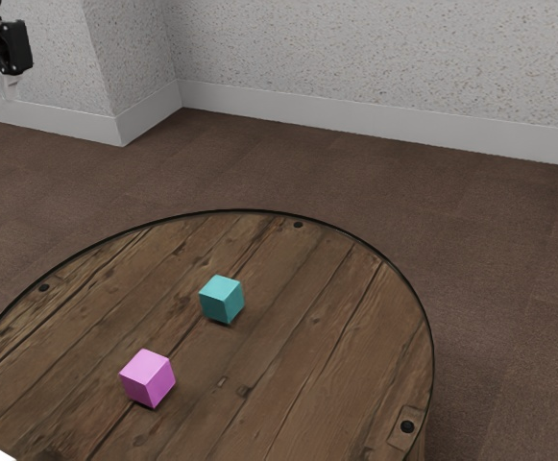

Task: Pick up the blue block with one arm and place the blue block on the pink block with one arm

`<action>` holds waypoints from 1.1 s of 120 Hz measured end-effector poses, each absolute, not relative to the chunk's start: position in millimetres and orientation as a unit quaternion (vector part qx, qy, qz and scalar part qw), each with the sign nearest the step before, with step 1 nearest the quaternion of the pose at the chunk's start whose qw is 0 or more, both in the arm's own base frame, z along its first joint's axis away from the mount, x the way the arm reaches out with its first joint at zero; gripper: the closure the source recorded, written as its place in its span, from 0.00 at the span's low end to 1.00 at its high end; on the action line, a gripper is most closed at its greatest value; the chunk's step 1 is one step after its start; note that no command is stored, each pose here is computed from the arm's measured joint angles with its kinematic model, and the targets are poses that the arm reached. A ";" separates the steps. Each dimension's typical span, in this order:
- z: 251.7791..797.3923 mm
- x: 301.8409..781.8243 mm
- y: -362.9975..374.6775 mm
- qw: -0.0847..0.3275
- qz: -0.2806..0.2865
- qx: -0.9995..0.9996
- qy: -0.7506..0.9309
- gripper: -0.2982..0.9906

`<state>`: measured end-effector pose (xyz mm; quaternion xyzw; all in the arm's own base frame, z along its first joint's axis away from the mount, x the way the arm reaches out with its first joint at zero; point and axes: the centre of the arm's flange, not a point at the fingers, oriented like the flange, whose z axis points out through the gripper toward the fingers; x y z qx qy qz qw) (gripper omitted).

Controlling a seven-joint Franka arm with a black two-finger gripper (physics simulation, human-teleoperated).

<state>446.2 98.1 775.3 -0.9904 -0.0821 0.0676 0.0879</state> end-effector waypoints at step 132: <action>306.3 687.3 -34.2 0.030 0.070 -0.996 -0.040 0.23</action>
